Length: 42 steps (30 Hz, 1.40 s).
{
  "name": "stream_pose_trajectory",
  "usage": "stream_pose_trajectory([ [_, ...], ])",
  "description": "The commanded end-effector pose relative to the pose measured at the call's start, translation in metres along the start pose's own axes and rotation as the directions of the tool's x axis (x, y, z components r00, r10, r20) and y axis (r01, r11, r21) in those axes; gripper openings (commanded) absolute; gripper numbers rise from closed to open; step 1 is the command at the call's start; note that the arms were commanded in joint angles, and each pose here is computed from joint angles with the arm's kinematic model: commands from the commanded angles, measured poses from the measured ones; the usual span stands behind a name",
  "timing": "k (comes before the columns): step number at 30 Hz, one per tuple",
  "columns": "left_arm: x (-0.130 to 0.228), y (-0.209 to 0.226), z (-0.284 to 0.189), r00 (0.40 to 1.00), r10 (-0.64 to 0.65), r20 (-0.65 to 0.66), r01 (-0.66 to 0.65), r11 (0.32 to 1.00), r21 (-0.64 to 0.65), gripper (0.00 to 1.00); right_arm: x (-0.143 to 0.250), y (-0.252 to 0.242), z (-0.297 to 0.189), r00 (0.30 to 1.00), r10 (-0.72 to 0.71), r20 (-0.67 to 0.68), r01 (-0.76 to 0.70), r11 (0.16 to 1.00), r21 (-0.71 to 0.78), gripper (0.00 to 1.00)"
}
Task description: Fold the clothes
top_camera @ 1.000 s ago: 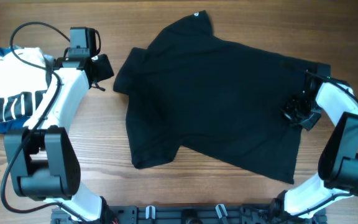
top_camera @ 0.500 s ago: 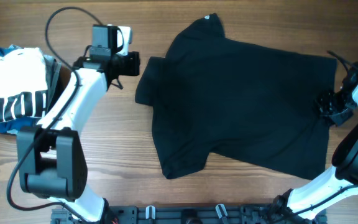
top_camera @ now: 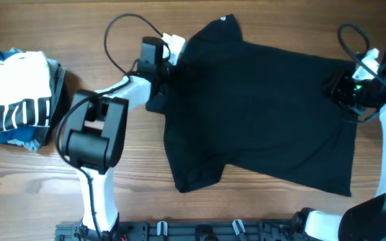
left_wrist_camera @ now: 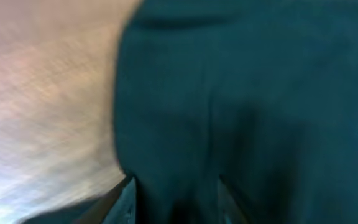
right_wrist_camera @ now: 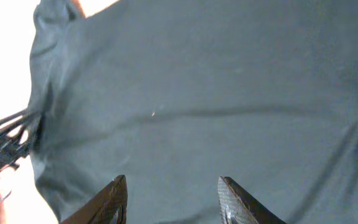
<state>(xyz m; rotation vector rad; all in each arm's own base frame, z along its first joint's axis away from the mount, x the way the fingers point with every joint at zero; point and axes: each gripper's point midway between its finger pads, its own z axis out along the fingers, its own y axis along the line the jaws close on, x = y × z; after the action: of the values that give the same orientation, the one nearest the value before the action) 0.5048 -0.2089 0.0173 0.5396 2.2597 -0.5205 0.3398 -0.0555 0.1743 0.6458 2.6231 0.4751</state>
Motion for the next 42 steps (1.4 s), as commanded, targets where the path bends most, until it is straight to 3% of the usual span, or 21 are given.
stream_pose_trajectory([
  [1, 0.022, 0.026, 0.01, 0.999, -0.018, -0.051, 0.011, 0.992, -0.129, 0.31, 0.007, 0.018, 0.004, 0.999, -0.044, -0.021, 0.044, 0.999, -0.023, 0.47],
  [4, 0.031, 0.074, -0.001, 0.994, -0.099, -0.05, 0.076, 0.933, -0.353, 0.2, 0.01, 0.019, 0.008, 0.999, -0.047, -0.025, 0.048, 0.998, 0.029, 0.47],
  [6, 0.035, 0.11, -0.017, 0.985, -0.173, -0.01, 0.145, 0.857, -0.494, 0.2, 0.013, 0.018, 0.01, 0.998, -0.061, -0.03, 0.063, 0.996, 0.06, 0.48],
  [12, 0.05, 0.157, -0.047, 0.957, -0.289, -0.005, 0.241, 0.808, -0.537, 0.19, 0.015, 0.009, 0.011, 0.999, -0.04, -0.035, 0.044, 0.992, 0.117, 0.49],
  [14, 0.036, 0.15, -0.052, 0.958, -0.286, 0.011, 0.254, 0.831, -0.495, 0.28, 0.014, 0.009, 0.013, 0.999, -0.04, -0.036, 0.044, 0.992, 0.118, 0.51],
  [17, -0.014, 0.135, -0.087, 0.965, -0.245, 0.092, 0.259, 0.85, -0.458, 0.57, 0.013, -0.012, 0.02, 0.999, 0.032, -0.039, -0.022, 0.975, 0.223, 0.6],
  [19, -0.036, 0.129, -0.11, 0.965, -0.23, 0.128, 0.263, 0.85, -0.457, 0.7, 0.018, -0.022, 0.026, 0.996, 0.065, -0.064, -0.046, 0.962, 0.268, 0.63],
  [22, -0.057, 0.119, -0.158, 0.961, -0.233, 0.15, 0.277, 0.841, -0.465, 0.74, 0.033, -0.036, 0.047, 0.987, 0.101, -0.127, -0.059, 0.951, 0.304, 0.62],
  [23, -0.058, 0.116, -0.173, 0.955, -0.254, 0.15, 0.295, 0.833, -0.469, 0.75, 0.039, -0.042, 0.055, 0.982, 0.118, -0.148, -0.066, 0.946, 0.317, 0.59],
  [25, -0.051, 0.098, -0.215, 0.94, -0.322, 0.114, 0.337, 0.821, -0.462, 0.74, 0.06, -0.063, 0.086, 0.967, 0.158, -0.201, -0.081, 0.935, 0.345, 0.36],
  [30, -0.001, 0.061, -0.241, 0.894, -0.439, -0.089, 0.362, 0.824, -0.436, 0.54, 0.094, -0.098, 0.126, 0.931, 0.268, -0.25, -0.147, 0.898, 0.415, 0.12],
  [35, 0.049, 0.046, -0.241, 0.792, -0.556, -0.251, 0.403, 0.786, -0.469, 0.5, 0.105, -0.134, 0.148, 0.916, 0.343, -0.209, -0.197, 0.837, 0.51, 0.06],
  [42, 0.087, 0.021, -0.236, 0.704, -0.603, -0.374, 0.453, 0.788, -0.418, 0.57, 0.054, -0.161, 0.129, 0.92, 0.38, -0.093, -0.296, 0.832, 0.469, 0.04],
])
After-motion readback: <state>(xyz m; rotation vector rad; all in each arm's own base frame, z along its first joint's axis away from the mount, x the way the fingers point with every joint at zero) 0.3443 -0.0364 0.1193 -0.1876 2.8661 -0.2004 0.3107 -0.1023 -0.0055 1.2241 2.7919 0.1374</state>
